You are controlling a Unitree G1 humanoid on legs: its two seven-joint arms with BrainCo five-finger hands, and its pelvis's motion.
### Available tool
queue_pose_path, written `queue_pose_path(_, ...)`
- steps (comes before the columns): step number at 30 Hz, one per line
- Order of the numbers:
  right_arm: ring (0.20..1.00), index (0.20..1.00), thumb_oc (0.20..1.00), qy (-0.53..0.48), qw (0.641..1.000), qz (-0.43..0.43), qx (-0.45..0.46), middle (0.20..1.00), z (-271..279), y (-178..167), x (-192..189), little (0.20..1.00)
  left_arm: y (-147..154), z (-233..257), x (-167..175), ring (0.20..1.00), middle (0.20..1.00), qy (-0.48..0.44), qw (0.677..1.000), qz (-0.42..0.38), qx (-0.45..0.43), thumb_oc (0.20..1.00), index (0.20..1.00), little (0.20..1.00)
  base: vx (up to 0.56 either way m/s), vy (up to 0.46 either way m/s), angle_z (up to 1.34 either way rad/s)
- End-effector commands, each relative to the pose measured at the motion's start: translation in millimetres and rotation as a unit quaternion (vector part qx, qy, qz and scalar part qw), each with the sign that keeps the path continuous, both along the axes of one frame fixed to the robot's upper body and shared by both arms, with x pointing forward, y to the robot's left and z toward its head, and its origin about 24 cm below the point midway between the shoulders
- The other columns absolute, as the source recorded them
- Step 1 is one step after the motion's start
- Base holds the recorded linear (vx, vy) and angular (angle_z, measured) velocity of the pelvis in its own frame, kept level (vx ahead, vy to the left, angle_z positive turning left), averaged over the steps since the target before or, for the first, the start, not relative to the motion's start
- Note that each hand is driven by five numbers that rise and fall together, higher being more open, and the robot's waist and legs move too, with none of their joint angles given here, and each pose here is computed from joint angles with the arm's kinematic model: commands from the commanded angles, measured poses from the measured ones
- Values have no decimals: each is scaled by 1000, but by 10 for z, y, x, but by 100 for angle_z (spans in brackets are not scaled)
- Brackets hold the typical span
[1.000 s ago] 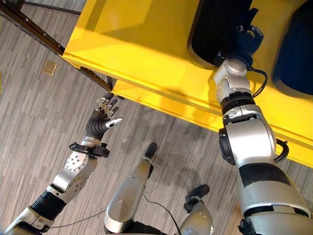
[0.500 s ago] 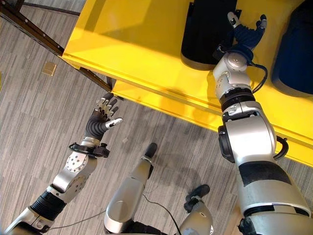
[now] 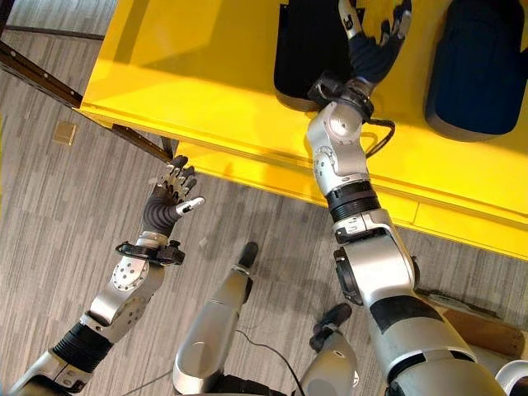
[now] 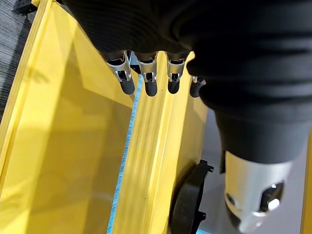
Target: Move parts from the plastic box to the shelf.
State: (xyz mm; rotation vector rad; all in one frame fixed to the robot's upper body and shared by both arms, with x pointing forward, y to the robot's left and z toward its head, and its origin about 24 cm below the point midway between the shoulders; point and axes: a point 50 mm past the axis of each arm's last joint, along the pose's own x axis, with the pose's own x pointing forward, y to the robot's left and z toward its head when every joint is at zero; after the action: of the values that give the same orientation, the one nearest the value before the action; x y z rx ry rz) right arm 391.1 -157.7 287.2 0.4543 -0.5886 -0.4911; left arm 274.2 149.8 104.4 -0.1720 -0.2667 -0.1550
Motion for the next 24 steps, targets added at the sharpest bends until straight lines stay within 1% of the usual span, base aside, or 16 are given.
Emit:
queue_pose_path(1, 1000, 1000, 1000, -62, 997, -22, -32, 1000, 240, -68, -104, 1000, 31, 235, -54, 1000, 1000, -60, 998, -6, -21, 1000, 1000, 1000, -24, 3, -4)
queue_pose_path(15, 1000, 1000, 1000, -27, 999, -14, -33, 1000, 28, -40, -35, 1000, 76, 206, -85, 1000, 1000, -56, 998, 4, -20, 1000, 1000, 1000, -12, 2, -1)
queue_pose_path(24, 1000, 1000, 1000, 20, 999, 17, -40, 1000, -201, 85, 58, 1000, 97, 179, -111, 1000, 1000, -52, 998, 9, -17, 1000, 1000, 1000, 0, 0, 0)
